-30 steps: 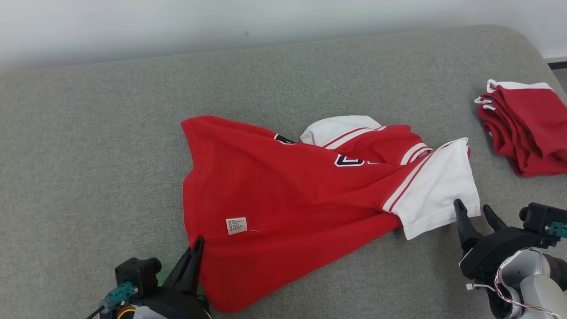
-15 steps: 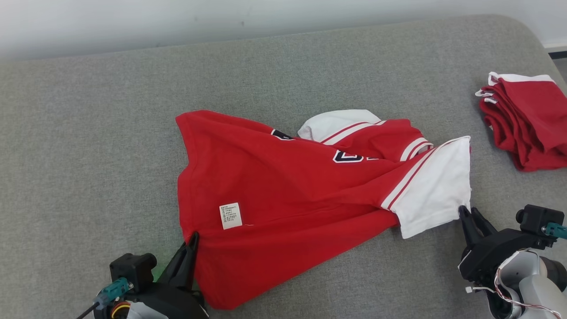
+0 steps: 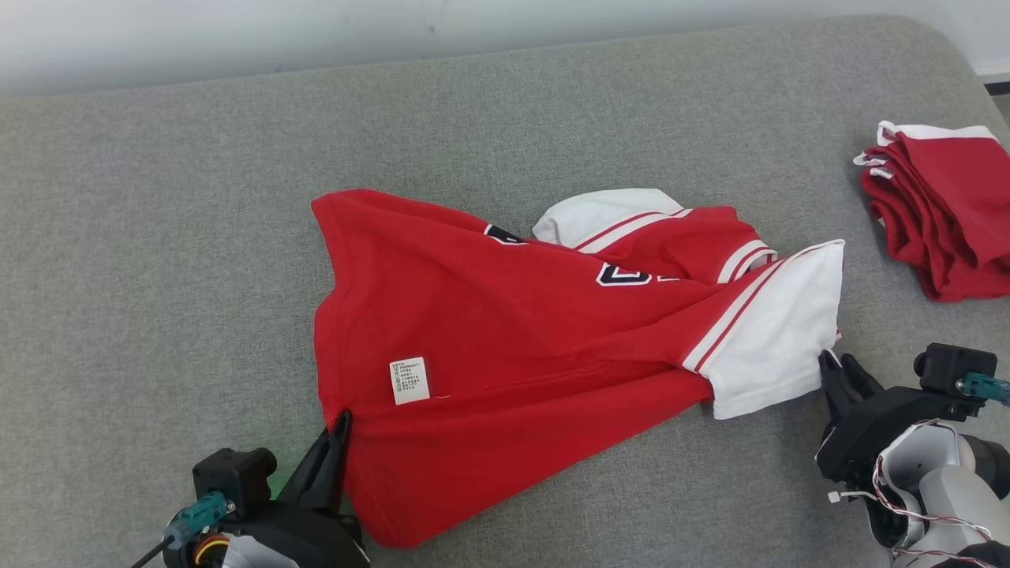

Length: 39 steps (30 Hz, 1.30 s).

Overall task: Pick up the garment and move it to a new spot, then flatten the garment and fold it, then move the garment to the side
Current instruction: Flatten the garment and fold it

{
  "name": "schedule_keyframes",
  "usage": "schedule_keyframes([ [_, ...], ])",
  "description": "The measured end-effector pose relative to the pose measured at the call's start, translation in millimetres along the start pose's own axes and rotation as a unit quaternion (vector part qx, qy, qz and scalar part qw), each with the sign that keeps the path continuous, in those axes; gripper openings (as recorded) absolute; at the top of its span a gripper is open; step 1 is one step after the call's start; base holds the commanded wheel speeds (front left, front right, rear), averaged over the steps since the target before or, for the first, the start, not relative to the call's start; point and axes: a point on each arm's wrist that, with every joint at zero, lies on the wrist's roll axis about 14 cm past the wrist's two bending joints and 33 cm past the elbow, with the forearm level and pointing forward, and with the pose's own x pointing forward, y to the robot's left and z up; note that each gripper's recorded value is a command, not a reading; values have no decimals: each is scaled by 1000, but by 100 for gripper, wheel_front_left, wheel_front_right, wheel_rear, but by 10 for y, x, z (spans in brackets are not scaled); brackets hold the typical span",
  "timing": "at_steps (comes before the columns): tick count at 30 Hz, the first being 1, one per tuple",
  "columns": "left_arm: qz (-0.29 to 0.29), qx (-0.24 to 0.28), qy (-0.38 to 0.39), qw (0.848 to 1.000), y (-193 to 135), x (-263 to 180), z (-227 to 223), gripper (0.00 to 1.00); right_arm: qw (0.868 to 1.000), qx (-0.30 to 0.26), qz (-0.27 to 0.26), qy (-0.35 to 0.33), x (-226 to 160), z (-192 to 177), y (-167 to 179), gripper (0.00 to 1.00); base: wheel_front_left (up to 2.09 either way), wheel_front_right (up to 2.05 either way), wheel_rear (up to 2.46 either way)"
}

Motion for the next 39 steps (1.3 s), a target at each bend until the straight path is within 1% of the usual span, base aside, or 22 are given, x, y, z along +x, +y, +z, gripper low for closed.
schedule_keyframes([
  [1,1,0,0,1000,7,-3,1,0,1000,-3,1,3,7,-11,12,37,0,0,0],
  [2,3,0,0,1000,11,-6,4,0,1000,-4,2,8,10,-30,18,32,0,0,0],
  [3,3,0,-1,1000,13,-9,7,0,1000,-8,3,11,10,-44,28,32,0,0,0],
  [5,3,0,-2,1000,12,-12,14,0,1000,-13,4,18,7,-73,38,15,0,0,0],
  [6,3,-1,-3,1000,10,-14,20,0,1000,-16,4,21,2,-89,35,0,0,0,0],
  [9,3,-1,-6,1000,2,-22,37,0,1000,-17,5,20,-21,-93,50,0,0,0,0],
  [13,-1,1,-20,1000,-34,-28,104,0,1000,-15,11,-1,-87,-45,83,0,0,0,0],
  [15,-3,1,-35,999,-54,-34,174,0,999,-11,20,-26,-124,62,133,0,0,0,0],
  [18,-6,-5,-61,998,-88,-45,313,0,996,-7,42,-78,-185,351,253,0,0,0,0],
  [23,-19,-15,-99,995,-194,-93,514,0,987,-20,69,-146,-369,722,356,0,0,0,0],
  [28,-25,-31,-129,991,-282,-160,666,0,972,-37,99,-208,-565,1106,526,0,0,0,0],
  [33,-37,-42,-157,986,-346,-208,867,0,961,-46,123,-243,-733,1349,682,0,0,0,0],
  [35,-41,-41,-166,984,-358,-209,946,0,959,-47,127,-248,-760,1392,706,0,0,0,0],
  [37,-50,-39,-187,980,-381,-205,1150,0,955,-53,135,-259,-807,1494,772,0,0,0,0],
  [38,-60,-31,-200,978,-391,-180,1341,0,950,-59,149,-267,-838,1611,874,0,0,0,0],
  [39,-64,-26,-206,976,-396,-160,1436,0,949,-65,154,-269,-841,1660,921,0,0,0,0],
])
